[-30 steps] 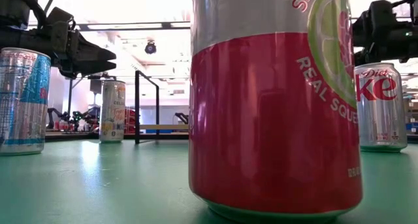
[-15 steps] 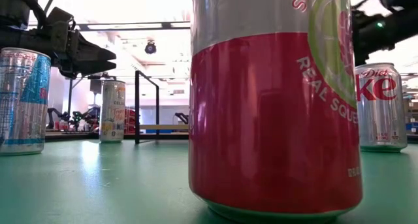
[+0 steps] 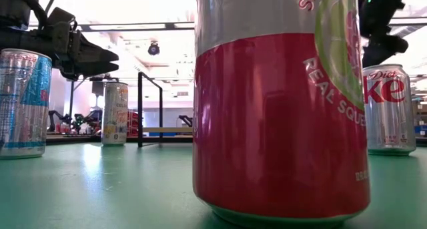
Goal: Place canned beverage on shelf
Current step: Put the top silver soda can on the shelf
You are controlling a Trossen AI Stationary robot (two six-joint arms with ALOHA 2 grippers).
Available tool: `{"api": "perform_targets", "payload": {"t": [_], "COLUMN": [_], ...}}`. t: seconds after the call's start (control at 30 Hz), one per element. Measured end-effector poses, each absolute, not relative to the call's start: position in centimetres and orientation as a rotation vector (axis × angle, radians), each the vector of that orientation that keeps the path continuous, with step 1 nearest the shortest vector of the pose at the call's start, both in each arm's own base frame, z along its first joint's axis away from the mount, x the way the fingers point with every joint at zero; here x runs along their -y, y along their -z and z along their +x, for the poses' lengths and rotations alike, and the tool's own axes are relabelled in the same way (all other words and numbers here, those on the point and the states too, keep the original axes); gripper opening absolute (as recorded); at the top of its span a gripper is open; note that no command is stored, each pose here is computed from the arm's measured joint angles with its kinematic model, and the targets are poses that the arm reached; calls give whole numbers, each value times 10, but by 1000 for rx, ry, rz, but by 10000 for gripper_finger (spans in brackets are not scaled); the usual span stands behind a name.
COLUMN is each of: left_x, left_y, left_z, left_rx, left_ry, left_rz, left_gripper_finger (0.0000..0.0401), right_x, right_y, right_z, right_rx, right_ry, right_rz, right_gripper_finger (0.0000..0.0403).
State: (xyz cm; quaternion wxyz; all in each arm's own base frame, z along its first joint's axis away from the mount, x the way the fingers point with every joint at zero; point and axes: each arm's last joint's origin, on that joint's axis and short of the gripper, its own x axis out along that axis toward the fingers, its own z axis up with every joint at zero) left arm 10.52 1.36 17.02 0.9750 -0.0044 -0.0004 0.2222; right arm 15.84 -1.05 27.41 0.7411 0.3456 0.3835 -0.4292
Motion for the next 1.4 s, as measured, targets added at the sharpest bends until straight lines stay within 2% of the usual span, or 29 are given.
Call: {"api": "perform_targets", "payload": {"t": [0.27, 0.5, 0.7, 0.97, 1.13, 1.4], "left_x": [-14, -14, -14, -14, -14, -14], "left_y": [-170, -170, -170, -170, -170, -170], "left_z": [105, 105, 105, 105, 105, 105], "left_rx": [-1, -2, -2, -2, -2, -2], "left_ry": [-448, -449, -448, -448, -448, -448], "left_rz": [-9, -8, -8, -8, -8, -8], "left_gripper_finger": [332, 332, 332, 332, 332, 332], "right_x": [10, 12, 13, 24, 34, 57], "right_y": [-303, -310, -306, -298, -297, -306], "right_z": [163, 172, 184, 200, 199, 193], "right_rx": [-786, -630, -432, 0, 170, 213], "right_ry": [1012, 1295, 1560, 1828, 1901, 1946], "right_rz": [901, 1126, 1362, 1708, 1810, 1990], "right_gripper_finger": [380, 380, 380, 380, 380, 380]}}
